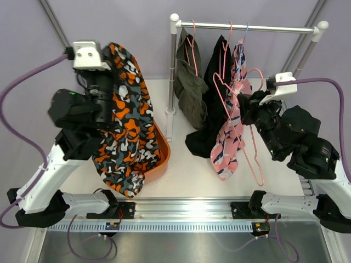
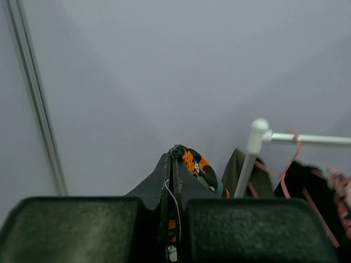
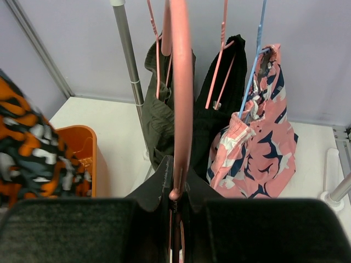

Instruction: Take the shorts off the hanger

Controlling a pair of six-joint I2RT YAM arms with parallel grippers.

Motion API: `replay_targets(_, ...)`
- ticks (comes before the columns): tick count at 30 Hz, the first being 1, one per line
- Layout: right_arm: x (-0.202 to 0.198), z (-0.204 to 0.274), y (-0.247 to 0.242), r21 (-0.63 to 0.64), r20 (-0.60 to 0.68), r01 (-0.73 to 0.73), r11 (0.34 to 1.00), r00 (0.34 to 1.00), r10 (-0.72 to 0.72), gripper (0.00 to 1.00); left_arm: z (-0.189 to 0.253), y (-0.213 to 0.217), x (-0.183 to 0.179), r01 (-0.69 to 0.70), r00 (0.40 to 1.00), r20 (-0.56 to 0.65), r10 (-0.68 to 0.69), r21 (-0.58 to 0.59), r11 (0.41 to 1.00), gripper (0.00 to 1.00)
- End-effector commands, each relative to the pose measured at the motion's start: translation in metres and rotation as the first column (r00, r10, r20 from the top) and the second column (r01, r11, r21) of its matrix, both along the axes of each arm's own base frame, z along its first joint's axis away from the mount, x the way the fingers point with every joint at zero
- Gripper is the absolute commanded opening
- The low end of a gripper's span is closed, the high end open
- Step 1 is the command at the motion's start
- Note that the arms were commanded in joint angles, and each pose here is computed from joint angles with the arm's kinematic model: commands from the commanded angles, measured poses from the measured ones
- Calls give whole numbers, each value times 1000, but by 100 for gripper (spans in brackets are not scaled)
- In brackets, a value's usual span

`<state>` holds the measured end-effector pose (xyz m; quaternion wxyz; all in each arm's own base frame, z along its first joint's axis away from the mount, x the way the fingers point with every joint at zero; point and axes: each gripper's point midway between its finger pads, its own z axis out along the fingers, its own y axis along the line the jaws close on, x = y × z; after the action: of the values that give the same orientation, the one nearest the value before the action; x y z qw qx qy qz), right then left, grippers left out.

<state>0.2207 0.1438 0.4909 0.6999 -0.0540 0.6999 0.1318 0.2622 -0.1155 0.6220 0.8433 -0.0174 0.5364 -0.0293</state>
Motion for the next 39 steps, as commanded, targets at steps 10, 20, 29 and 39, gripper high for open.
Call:
replay_targets(10, -28, 33, -35, 129, 56, -58, 990, 997, 51, 0, -264, 20, 22, -179, 867, -498, 5, -301, 937, 0)
replay_targets(20, -45, 69, -92, 183, 145, 22, 983, 988, -49, 0, -470, 23, -19, -303, 676, -731, -93, -391, 869, 0)
replay_targets(29, -22, 49, -86, 45, 100, 170, 984, 980, -174, 0, -542, 0, -29, -380, 531, -821, -209, -451, 807, 10)
replay_targets(39, -18, 18, -100, -5, 43, 284, 959, 958, -283, 0, -468, 0, -24, -224, 629, -739, -243, -471, 853, 99)
